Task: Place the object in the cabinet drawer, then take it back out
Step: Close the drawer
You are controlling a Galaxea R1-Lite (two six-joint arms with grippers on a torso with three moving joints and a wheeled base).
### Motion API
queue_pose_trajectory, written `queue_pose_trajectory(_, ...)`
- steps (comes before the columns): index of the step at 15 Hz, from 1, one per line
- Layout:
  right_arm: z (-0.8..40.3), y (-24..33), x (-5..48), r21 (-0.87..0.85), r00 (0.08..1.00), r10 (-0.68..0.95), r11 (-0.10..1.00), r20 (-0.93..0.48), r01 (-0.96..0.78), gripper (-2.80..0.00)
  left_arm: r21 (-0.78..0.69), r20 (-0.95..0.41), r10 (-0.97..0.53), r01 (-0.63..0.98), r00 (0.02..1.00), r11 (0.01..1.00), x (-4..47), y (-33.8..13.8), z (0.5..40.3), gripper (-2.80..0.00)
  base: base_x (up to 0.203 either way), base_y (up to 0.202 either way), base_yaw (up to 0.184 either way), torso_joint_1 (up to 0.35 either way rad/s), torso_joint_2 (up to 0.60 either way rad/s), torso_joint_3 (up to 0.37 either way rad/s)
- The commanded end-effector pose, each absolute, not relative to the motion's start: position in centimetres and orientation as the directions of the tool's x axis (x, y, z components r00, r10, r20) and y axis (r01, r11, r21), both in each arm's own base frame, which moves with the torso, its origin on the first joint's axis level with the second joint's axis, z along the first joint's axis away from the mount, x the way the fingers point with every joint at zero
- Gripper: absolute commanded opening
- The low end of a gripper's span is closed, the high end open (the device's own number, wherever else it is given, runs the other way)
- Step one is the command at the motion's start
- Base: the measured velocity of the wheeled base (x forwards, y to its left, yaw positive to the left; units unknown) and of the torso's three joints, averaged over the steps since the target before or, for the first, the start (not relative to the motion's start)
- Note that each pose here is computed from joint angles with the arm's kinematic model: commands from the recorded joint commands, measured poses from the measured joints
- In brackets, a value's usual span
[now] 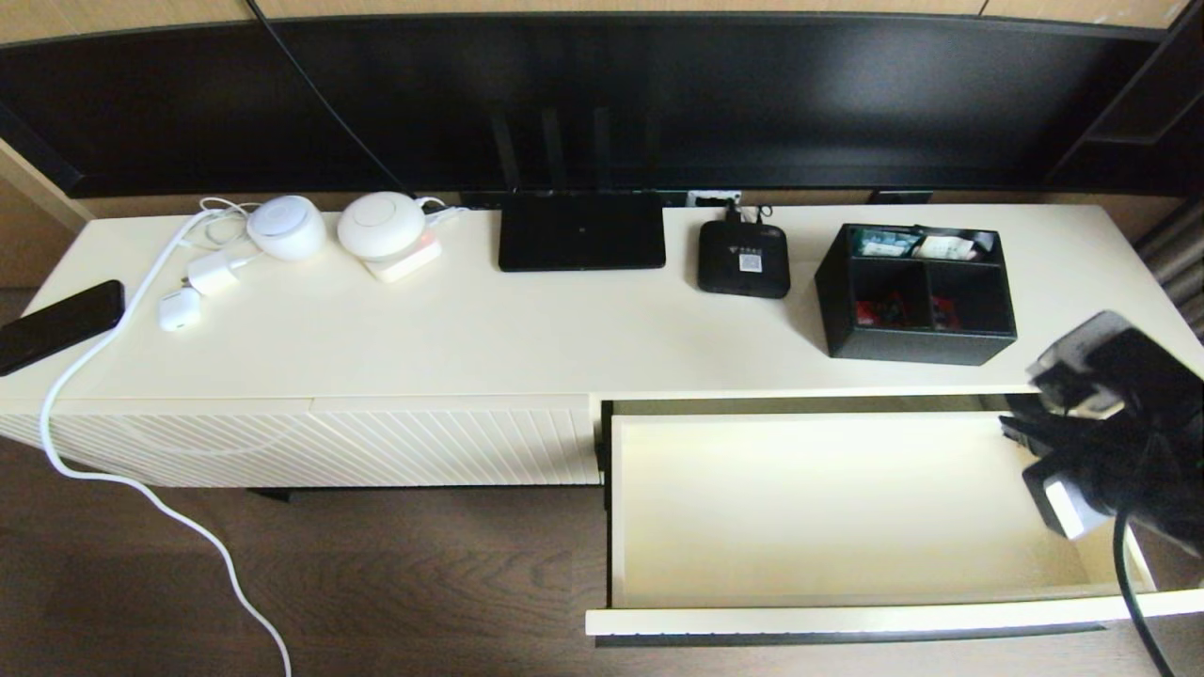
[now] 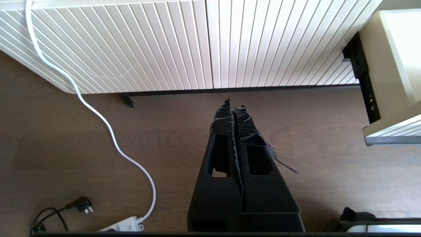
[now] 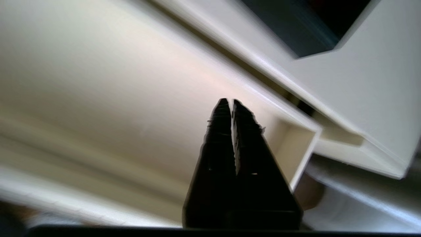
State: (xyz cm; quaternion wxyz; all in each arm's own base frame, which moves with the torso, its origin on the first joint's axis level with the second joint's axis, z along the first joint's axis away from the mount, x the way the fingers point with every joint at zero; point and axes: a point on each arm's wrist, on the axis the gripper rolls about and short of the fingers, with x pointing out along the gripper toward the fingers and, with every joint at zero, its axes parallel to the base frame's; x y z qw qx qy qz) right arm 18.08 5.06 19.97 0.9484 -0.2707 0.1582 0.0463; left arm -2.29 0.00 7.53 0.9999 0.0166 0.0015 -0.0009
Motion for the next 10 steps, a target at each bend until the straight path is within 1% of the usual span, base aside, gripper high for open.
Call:
queue_pose_trajectory(1, 17.0, 5.8, 15.5, -0.533, 0.915, 0.081, 0.791, -0.395, -0.3, -2.8, 0.034, -0.005, -0.002, 0.002, 1.0, 0.999, -2.3, 0.0, 7.5, -2.8, 0.0, 0.0, 0.0, 0.0, 0.0, 0.0)
queue_pose_trajectory(5, 12.6, 7.8, 12.4, -0.536, 0.809, 0.227, 0.648, -0.543, -0.542, -2.8, 0.034, -0.005, -0.002, 0.002, 1.0, 0.999, -2.3, 0.0, 7.5, -2.8, 0.0, 0.0, 0.0, 0.0, 0.0, 0.0)
queue_pose_trajectory(8, 9.7, 7.9, 11.4, -0.52, 0.729, 0.212, 0.575, -0.651, -0.632, -2.8, 0.034, -0.006, -0.002, 0.002, 1.0, 0.999, -2.3, 0.0, 7.5, -2.8, 0.0, 0.0, 0.0, 0.0, 0.0, 0.0)
queue_pose_trajectory(10, 8.7, 7.7, 11.0, -0.525, 0.69, 0.196, 0.515, -0.697, -0.677, -2.8, 0.034, -0.005, -0.002, 0.002, 1.0, 0.999, -2.3, 0.0, 7.5, -2.8, 0.0, 0.0, 0.0, 0.0, 0.0, 0.0)
